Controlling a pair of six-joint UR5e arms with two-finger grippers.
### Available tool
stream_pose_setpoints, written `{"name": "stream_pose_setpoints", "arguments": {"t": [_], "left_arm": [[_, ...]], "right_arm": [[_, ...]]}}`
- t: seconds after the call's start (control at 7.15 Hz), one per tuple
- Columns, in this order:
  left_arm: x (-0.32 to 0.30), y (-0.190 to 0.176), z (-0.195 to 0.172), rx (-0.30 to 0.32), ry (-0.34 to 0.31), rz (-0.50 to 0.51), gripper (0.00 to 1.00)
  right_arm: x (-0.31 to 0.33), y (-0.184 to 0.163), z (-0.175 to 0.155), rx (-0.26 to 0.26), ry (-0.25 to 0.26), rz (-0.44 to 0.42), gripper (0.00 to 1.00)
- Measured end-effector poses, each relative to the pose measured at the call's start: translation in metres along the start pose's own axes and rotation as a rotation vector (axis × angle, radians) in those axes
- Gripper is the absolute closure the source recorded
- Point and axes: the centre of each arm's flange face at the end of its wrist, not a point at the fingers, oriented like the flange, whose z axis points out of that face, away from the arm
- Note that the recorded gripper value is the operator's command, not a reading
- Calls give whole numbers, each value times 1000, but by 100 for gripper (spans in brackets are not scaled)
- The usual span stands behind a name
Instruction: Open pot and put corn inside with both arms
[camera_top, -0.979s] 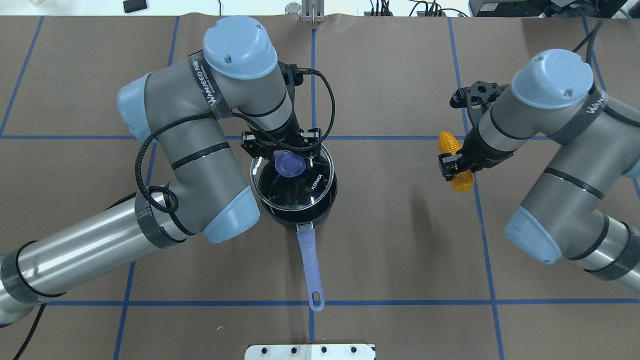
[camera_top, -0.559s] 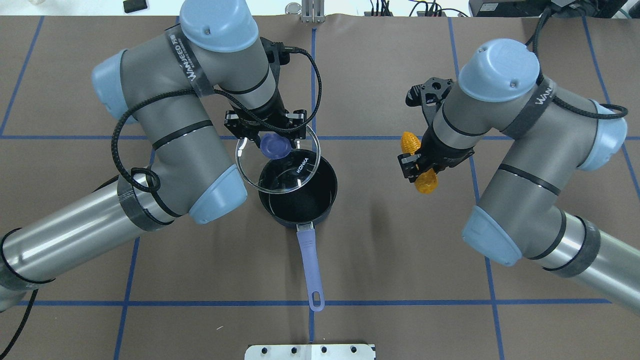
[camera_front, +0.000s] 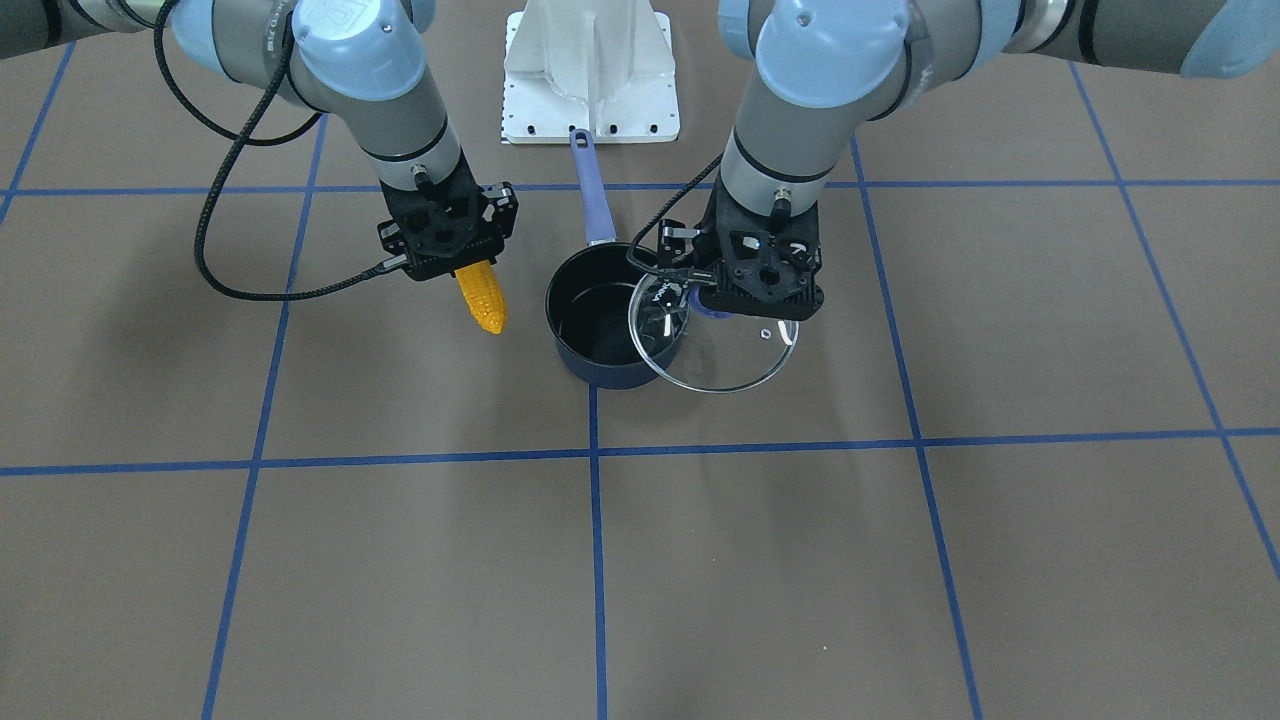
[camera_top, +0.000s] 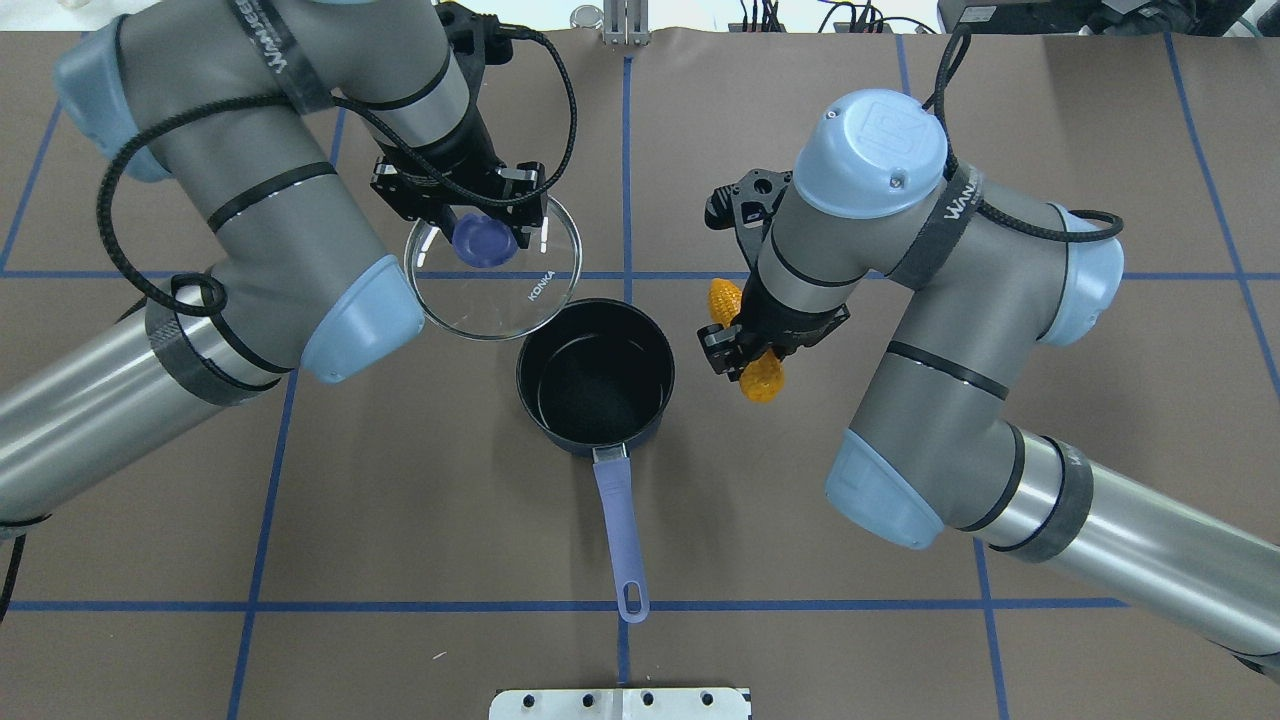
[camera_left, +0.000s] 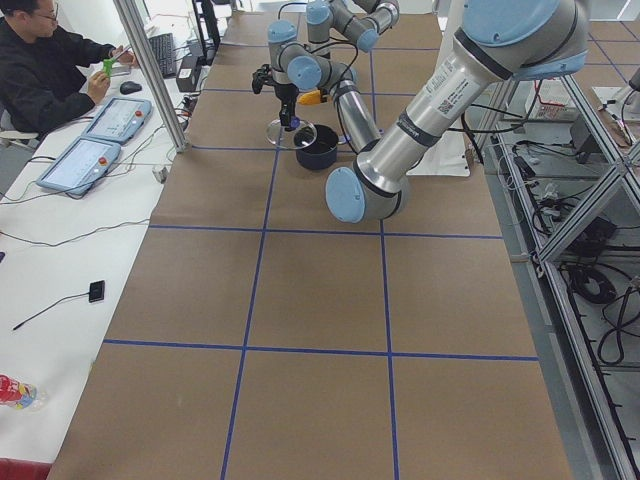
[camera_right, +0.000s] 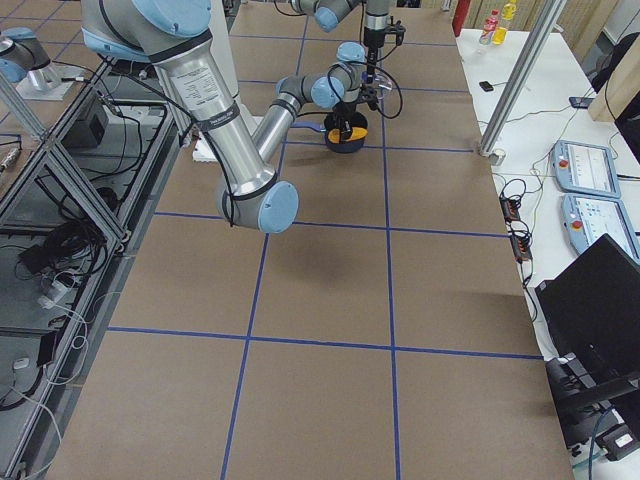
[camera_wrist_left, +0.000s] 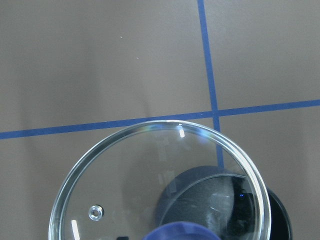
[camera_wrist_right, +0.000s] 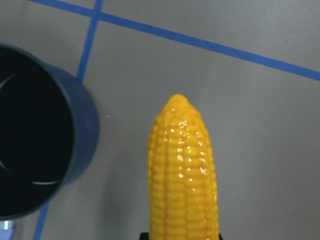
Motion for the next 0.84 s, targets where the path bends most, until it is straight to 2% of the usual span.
{"name": "stream_pose_setpoints", "arguments": {"t": [0.28,0.56,0.84], "left_arm": [[-17,-6,-6,0,0,3,36],[-25,-10,-9,7,-1,-4,36],[-27,-11,-11,10,-1,-6,36]], "right_arm": [[-33,-1,15,30,1,-52,73],[-61,-10,42,63,-26,-99,73],[-74,-17,45,72,-37,-119,68]]}}
